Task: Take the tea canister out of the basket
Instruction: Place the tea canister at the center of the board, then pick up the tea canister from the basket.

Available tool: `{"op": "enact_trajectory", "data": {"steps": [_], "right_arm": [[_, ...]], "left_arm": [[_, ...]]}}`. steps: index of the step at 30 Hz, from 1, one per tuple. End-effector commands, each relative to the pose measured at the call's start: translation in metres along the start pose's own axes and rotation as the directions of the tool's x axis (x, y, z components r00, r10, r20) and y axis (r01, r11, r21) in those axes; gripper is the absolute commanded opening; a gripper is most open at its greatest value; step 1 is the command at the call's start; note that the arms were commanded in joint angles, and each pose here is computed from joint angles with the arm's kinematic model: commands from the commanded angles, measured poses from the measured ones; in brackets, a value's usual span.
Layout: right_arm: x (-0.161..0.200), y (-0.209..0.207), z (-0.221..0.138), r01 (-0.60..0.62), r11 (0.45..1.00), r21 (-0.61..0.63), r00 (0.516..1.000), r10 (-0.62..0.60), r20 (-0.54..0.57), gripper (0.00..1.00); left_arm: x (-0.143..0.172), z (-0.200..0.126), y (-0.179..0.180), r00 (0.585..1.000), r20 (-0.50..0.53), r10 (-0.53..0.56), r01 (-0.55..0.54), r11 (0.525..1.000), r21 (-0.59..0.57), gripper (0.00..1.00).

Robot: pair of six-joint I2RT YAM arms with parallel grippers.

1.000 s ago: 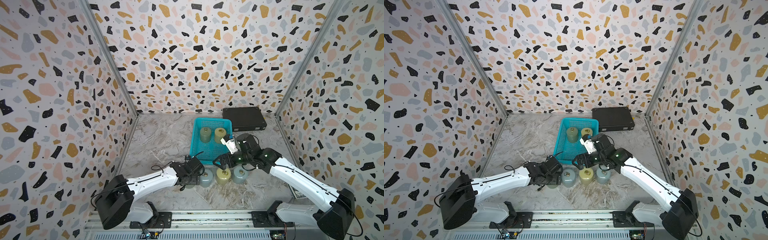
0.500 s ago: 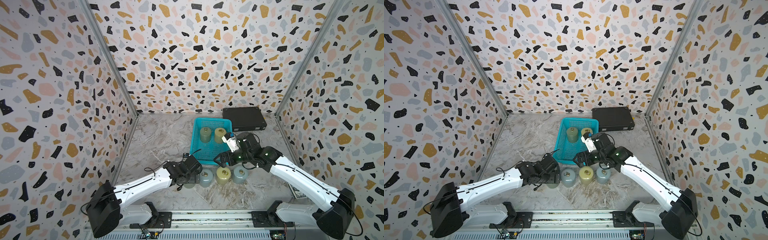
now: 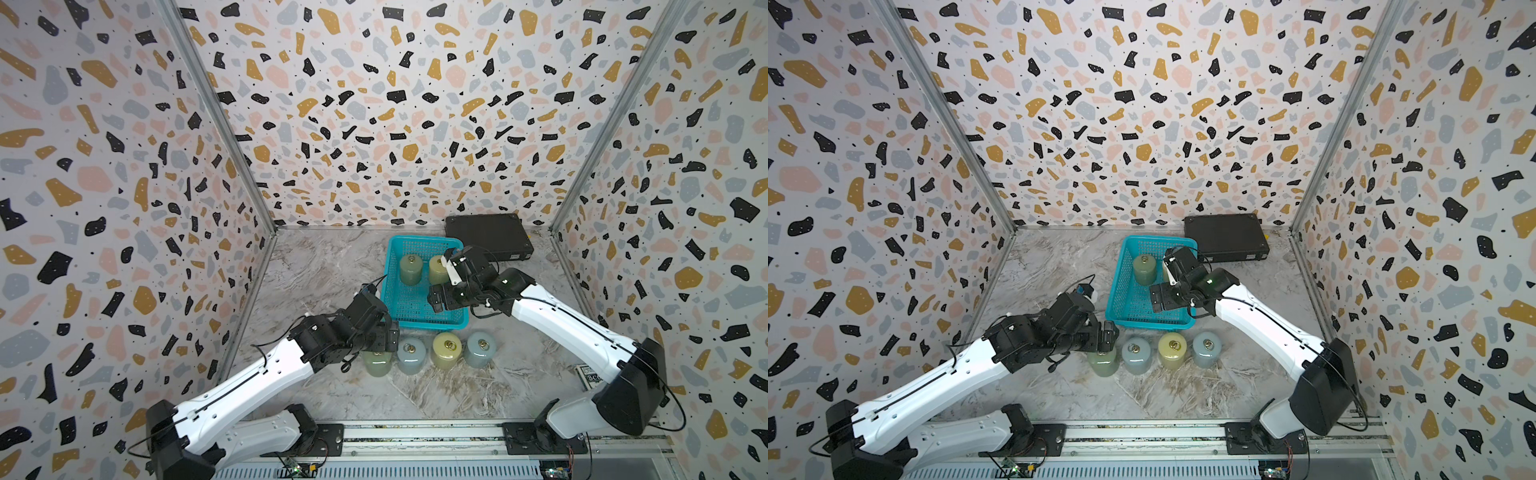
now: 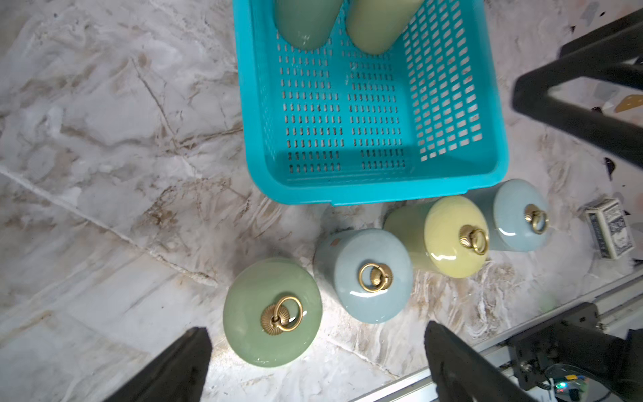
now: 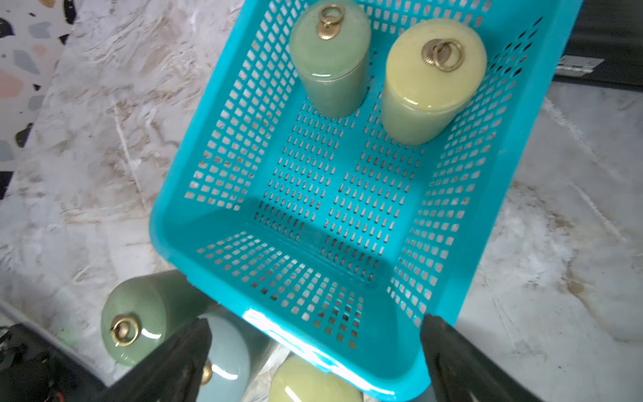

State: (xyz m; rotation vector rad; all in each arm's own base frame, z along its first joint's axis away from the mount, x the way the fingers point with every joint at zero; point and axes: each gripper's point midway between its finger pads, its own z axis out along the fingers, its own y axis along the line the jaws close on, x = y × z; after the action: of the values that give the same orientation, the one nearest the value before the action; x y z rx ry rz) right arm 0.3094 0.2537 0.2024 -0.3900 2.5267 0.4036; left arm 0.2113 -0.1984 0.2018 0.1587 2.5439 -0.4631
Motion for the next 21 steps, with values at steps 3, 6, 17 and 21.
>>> {"op": "enact_trajectory", "data": {"steps": [3, 6, 17, 21], "right_arm": [[-0.027, -0.027, 0.013, -0.045, 0.991, 0.123, 0.999, 0.044, 0.009, 0.99], [-0.037, -0.036, 0.030, -0.064, 0.987, 0.150, 0.997, 0.069, -0.024, 0.98], [-0.062, -0.065, 0.090, -0.116, 0.967, 0.226, 0.985, 0.142, -0.100, 0.96], [-0.072, -0.069, 0.109, -0.110, 0.966, 0.234, 0.983, 0.141, -0.121, 0.96]], "left_arm": [[-0.033, -0.004, -0.020, 0.999, 0.032, 0.024, -0.027, 0.992, 0.119, 1.00], [-0.045, -0.005, -0.028, 0.999, 0.044, -0.008, 0.000, 0.982, 0.188, 1.00], [-0.056, -0.010, -0.034, 0.999, 0.021, 0.028, -0.033, 0.966, 0.257, 1.00], [-0.059, -0.013, -0.039, 0.998, 0.043, 0.037, -0.048, 0.957, 0.286, 1.00]]}}
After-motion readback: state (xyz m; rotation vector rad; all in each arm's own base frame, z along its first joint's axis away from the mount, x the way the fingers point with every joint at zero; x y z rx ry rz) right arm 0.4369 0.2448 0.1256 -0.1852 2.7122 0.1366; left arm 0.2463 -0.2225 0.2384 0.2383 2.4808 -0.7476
